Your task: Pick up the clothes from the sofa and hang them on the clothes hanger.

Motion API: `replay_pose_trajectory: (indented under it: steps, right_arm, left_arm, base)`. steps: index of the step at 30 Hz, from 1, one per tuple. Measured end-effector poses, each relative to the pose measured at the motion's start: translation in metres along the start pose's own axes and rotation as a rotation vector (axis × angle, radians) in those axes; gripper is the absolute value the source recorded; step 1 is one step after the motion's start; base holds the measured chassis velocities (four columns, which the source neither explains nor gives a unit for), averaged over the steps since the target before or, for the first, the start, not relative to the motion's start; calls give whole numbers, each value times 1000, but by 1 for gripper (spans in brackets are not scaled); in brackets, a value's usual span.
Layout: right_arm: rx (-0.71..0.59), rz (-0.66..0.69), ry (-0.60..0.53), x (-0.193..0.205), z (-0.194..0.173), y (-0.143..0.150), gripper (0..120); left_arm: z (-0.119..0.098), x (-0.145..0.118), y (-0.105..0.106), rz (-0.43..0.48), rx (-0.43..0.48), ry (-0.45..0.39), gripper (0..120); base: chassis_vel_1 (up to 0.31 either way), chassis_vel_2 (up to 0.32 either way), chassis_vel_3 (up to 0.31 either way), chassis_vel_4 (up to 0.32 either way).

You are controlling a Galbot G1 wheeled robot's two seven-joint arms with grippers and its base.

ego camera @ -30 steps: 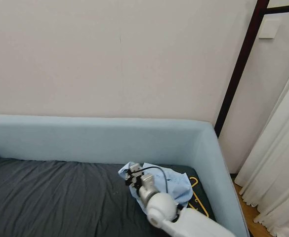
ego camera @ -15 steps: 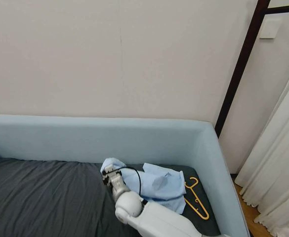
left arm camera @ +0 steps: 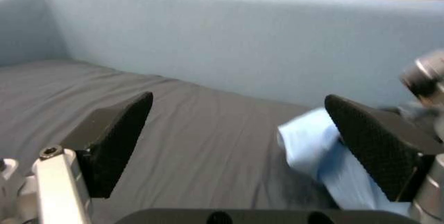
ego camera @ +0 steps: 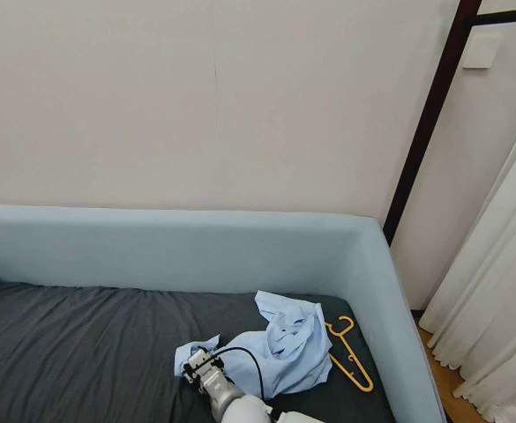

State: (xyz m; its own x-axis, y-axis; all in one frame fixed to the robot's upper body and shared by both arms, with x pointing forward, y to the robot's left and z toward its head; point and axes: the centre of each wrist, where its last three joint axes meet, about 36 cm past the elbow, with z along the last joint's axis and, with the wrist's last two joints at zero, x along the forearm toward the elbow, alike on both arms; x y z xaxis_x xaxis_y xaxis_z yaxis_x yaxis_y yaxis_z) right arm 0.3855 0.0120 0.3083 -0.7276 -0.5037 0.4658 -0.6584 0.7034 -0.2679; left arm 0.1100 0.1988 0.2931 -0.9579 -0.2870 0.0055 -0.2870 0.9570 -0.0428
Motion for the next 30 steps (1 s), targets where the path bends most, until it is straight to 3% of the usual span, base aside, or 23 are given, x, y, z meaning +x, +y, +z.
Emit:
replay_pose_trajectory:
  steps: [4,11,19,23,30]
  right_arm:
    - [34,42,69,13,22,-18,78]
    - [-37,50,92,55,5,-44,98]
    - [25,66,159,104,29,-77,100]
    - [-38,140,154,123,36,-113,100]
    - [-128,195,112,152,40,-140,100]
  left_arm:
    - [-2,-2,0,8,-1,-4,98]
    - [-1,-3,2,18,-10,2,98]
    - [-2,-8,4,34,-23,4,98]
    - [-7,-11,3,67,-21,11,98]
    - [-16,-29,-5,153,-17,9,98]
  base:
    - [0,0,0,0]
    - [0,0,0,0]
    - [0,0,0,0]
    - [0,0,0,0]
    - [0,0,0,0]
